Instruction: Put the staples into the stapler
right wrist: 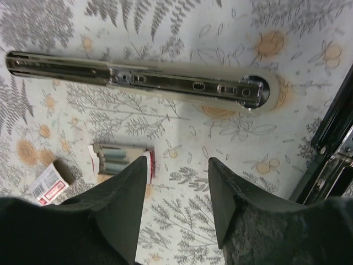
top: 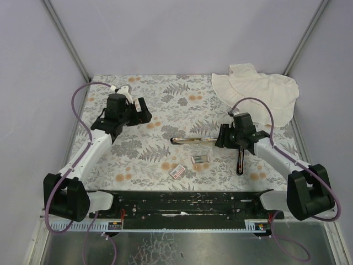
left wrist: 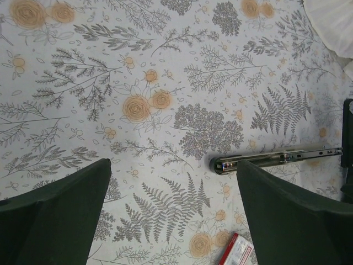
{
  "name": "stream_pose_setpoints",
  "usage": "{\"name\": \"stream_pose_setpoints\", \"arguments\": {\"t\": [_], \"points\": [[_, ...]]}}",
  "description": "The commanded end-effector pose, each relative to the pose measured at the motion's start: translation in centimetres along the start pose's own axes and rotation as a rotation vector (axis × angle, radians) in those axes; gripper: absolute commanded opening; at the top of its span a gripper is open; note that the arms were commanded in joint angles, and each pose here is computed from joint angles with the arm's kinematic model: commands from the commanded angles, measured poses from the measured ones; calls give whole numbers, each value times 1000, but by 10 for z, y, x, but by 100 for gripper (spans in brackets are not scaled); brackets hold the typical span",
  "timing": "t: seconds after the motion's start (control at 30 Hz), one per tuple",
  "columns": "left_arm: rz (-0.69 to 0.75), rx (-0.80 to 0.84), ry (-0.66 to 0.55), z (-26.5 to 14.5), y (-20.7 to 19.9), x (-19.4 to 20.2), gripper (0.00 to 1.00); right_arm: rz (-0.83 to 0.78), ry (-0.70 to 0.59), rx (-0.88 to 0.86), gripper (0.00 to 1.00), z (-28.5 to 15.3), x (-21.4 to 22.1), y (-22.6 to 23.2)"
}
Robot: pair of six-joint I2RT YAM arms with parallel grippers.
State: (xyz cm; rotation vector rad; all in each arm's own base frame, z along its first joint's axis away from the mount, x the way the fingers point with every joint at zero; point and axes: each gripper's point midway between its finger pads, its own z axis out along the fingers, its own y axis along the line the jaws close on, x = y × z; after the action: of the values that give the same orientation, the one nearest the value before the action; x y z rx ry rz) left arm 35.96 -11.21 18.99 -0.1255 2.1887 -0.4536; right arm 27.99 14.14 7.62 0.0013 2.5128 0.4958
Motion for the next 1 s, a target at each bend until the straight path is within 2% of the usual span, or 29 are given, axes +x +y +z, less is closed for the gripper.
{"name": "stream_pose_setpoints", "arguments": {"t": [0.0, 0.13, 0.3, 0.4, 0.53, 0.67, 0.97], "points": [[-4, 58, -17, 6, -9, -5, 95, -20, 9, -82, 56, 2, -8, 19], [-9, 60, -2, 9, -9, -1, 95, -54, -19, -65, 57, 5, -18, 18], [-11, 58, 12, 12, -8, 0, 95, -111, -94, -46, 61, 9, -58, 24], [-11, 54, 11, 11, -7, 0, 95, -127, -86, 21, 62, 23, -74, 16], [-3, 47, -1, 9, -7, -3, 95, -132, 9, 82, 62, 45, -82, 9], [4, 18, -14, 6, -2, -6, 95, -100, 105, 66, 63, 56, -67, 11], [-3, 15, -21, 4, -2, -8, 95, -68, 288, -50, 66, 45, -2, 17]]}}
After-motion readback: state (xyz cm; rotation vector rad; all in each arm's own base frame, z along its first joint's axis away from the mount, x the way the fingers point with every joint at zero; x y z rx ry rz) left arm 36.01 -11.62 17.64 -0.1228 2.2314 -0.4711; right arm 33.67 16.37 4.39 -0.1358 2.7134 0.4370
